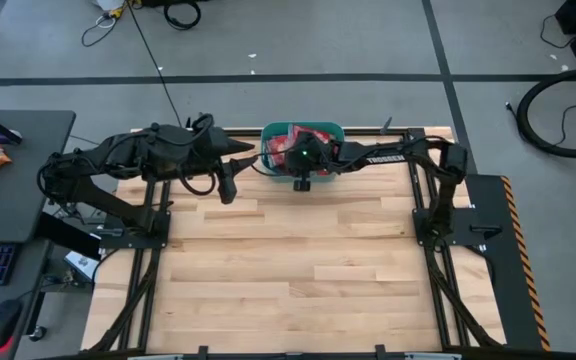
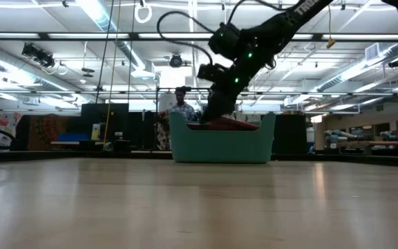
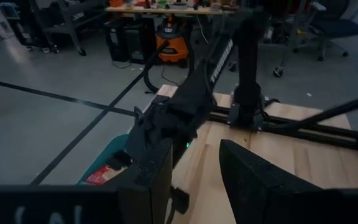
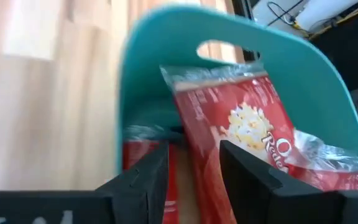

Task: Sort popcorn bags into baskets
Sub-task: Return to Home Position

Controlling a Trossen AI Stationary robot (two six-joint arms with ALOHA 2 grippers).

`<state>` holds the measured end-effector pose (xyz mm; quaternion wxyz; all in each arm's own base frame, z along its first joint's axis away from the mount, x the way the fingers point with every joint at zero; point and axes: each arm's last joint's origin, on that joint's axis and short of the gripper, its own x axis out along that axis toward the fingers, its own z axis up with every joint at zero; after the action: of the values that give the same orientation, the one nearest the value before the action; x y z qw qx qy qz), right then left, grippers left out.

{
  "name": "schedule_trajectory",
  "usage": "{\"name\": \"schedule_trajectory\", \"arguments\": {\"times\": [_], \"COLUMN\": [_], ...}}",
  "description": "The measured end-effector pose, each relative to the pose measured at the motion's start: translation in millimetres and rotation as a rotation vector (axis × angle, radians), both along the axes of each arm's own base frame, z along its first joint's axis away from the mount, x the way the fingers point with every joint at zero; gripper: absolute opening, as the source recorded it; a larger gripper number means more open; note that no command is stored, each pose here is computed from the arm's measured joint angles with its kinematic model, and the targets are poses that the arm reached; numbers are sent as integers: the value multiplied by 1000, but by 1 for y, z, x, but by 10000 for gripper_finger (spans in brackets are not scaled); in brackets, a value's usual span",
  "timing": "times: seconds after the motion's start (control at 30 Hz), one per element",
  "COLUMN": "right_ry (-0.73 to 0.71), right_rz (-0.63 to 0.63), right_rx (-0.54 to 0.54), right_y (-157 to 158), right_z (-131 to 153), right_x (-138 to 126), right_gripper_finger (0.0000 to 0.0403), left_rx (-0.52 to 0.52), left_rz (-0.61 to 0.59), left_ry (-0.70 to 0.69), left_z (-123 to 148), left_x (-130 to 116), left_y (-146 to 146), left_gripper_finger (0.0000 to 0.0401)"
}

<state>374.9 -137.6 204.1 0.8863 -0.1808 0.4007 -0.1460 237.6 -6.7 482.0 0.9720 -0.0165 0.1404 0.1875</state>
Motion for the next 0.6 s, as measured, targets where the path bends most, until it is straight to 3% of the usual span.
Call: {"name": "schedule_trajectory", "arguments": {"times": [0.23, 0.4, 0.6], "right_ry": [-123, -222, -304], "right_rz": [-31, -83, -100], "right_rx": [143, 143, 135], "right_y": [9, 9, 16], "right_z": [39, 70, 99], "right_x": [-17, -31, -47], "right_gripper_finger": [143, 130, 112], "left_rx": [6, -22, -87], "left_rz": [-37, -5, 29], "left_ry": [77, 117, 32], "left_z": [-2, -19, -50], "left_x": [-18, -31, -43], "left_y": [3, 8, 12], "left_gripper_finger": [139, 139, 139]}}
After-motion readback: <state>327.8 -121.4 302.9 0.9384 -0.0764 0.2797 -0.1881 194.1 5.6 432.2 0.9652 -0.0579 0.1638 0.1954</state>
